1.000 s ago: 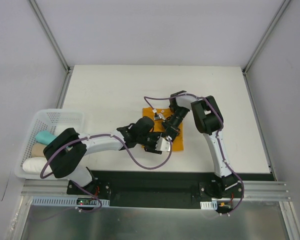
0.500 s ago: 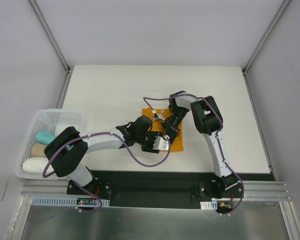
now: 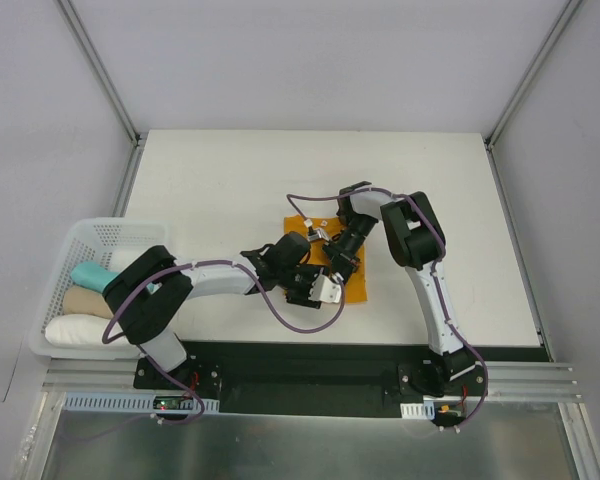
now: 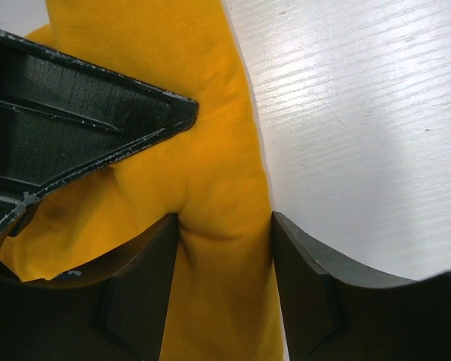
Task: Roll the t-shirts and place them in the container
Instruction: Roll the T-shirt to the center of the board.
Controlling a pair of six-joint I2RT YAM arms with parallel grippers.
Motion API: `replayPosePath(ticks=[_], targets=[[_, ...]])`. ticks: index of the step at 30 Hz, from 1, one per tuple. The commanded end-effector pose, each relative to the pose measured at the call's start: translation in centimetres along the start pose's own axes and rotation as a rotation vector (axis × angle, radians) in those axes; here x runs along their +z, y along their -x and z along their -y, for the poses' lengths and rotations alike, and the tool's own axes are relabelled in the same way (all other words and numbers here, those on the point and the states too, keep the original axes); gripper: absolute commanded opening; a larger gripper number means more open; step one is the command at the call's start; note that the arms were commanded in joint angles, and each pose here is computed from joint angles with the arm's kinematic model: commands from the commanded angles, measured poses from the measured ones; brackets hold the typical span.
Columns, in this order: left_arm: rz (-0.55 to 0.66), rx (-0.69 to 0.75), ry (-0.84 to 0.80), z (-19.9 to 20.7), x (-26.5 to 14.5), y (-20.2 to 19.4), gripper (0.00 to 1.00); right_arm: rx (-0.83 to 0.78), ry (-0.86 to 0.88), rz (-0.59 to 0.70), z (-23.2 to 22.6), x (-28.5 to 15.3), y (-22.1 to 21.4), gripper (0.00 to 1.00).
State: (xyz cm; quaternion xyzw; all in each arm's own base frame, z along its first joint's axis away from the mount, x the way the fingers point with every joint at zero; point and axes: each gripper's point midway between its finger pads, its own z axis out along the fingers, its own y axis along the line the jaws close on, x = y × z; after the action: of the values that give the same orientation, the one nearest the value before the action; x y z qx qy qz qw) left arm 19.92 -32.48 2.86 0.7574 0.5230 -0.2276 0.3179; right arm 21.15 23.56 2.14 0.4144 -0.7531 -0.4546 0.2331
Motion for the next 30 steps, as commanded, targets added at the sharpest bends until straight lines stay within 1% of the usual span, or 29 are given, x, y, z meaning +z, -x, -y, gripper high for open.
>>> replayPosePath(ticks=[1, 2, 3, 4, 5, 6, 7, 8, 9, 10, 11, 12, 14, 15, 16, 17, 18, 19, 20, 21, 22, 23, 24, 25, 26, 27, 29, 30], targets=[[-0.072, 0.01, -0.125, 3.3, 1.9, -2.2, 0.47, 0.13, 0.052, -0.141, -1.2, -0.6, -3.0, 0.15], [-0.079, 0.008, -0.136, 3.7, 2.0, -2.5, 0.44, 0.124, 0.054, -0.13, -1.3, -0.8, -3.0, 0.19], [-0.078, 0.006, -0.143, 3.9, 2.0, -2.5, 0.4, 0.108, 0.059, -0.11, -1.6, -1.1, -2.9, 0.29], [-0.069, 0.005, -0.154, 4.2, 2.1, -2.4, 0.36, 0.085, 0.07, -0.065, -1.9, -1.6, -2.8, 0.33], [-0.085, -0.017, -0.176, 4.9, 1.8, -2.8, 0.34, 0.056, 0.076, -0.04, -2.1, -1.9, -3.0, 0.46], [-0.085, -0.022, -0.183, 5.2, 1.6, -2.8, 0.34, 0.011, 0.037, 0.004, -3.0, -3.2, -2.7, 0.55], [-0.086, -0.034, -0.185, 5.3, 1.5, -2.8, 0.33, -0.003, 0.008, 0.053, -2.8, -4.6, -2.7, 0.59], [-0.089, -0.046, -0.19, 5.6, 1.3, -2.8, 0.31, -0.027, -0.02, 0.092, -3.2, -5.9, -2.6, 0.67], [-0.094, -0.053, -0.198, 5.9, 1.1, -2.9, 0.31, -0.08, -0.071, 0.143, -4.3, -7.7, -2.4, 0.75], [-0.094, -0.058, -0.202, 6.0, 1.0, -2.9, 0.3, -0.098, -0.113, 0.2, -4.3, -9.6, -2.9, 0.85], [-0.095, -0.068, -0.202, 6.1, 1.0, -2.8, 0.29, -0.125, -0.152, 0.237, -4.6, -10.8, -3.1, 0.96], [-0.101, -0.076, -0.208, 6.3, 1.0, -3.0, 0.28, -0.156, -0.21, 0.319, -5.9, -12.7, -3.9, 0.96], [-0.098, -0.094, -0.208, 6.1, 1.1, -2.7, 0.27, -0.242, -0.323, 0.423, -6.2, -14.8, -4.0, 0.96], [-0.106, -0.111, -0.214, 6.2, 1.2, -2.9, 0.27, -0.253, -0.415, 0.485, -6.6, -16.2, -4.6, 0.96], [-0.098, -0.123, -0.212, 5.8, 1.3, -2.4, 0.27, -0.405, -0.667, 0.606, -7.0, -18.3, -4.3, 0.96], [-0.094, -0.151, -0.22, 5.9, 1.3, -2.1, 0.27, -0.469, -0.887, 0.707, -7.7, -20.6, -4.4, 0.96], [-0.08, -0.171, -0.243, 6.2, 1.5, -1.8, 0.27, -0.494, -1.153, 0.761, -7.5, -22.8, -4.9, 0.96], [-0.074, -0.19, -0.254, 6.0, 1.5, -1.4, 0.27, -0.759, -1.41, 0.86, -8.9, -23.0, -5.1, 0.96], [-0.069, -0.22, -0.262, 6.0, 1.5, -1.1, 0.27, -0.88, -1.517, 0.868, -9.7, -22.8, -5.1, 0.96], [-0.067, -0.241, -0.275, 6.2, 1.7, -0.9, 0.27, -0.997, -1.552, 0.841, -10.1, -20.8, -4.4, 0.96], [-0.05, -0.255, -0.29, 6.3, 1.7, -0.4, 0.27, -1.066, -1.539, 0.753, -9.6, -18.3, -4.9, 0.96], [-0.043, -0.27, -0.303, 6.5, 1.7, -0.2, 0.27, -1.125, -1.487, 0.675, -9.8, -15.6, -5.7, 0.96], [-0.044, -0.28, -0.313, 6.6, 1.8, -0.2, 0.27, -1.238, -1.323, 0.591, -10.4, -11.3, -5.8, 0.96], [-0.041, -0.288, -0.318, 6.5, 1.9, 0.0, 0.27, -1.265, -1.192, 0.441, -9.1, -7.4, -8.0, 0.96], [-0.045, -0.296, -0.322, 6.6, 1.9, 0.0, 0.27, -1.295, -1.137, 0.407, -9.1, -5.4, -8.9, 0.96], [-0.055, -0.305, -0.324, 6.5, 2.1, -0.2, 0.27, -1.343, -1.108, 0.351, -9.1, -3.6, -9.1, 0.97], [-0.053, -0.332, -0.332, 6.3, 2.1, -0.1, 0.27, -1.437, -1.147, 0.318, -8.6, -2.3, -9.0, 0.97], [-0.05, -0.344, -0.344, 6.4, 2.2, -0.1, 0.27, -1.515, -1.171, 0.297, -8.9, -1.6, -8.3, 0.97]])
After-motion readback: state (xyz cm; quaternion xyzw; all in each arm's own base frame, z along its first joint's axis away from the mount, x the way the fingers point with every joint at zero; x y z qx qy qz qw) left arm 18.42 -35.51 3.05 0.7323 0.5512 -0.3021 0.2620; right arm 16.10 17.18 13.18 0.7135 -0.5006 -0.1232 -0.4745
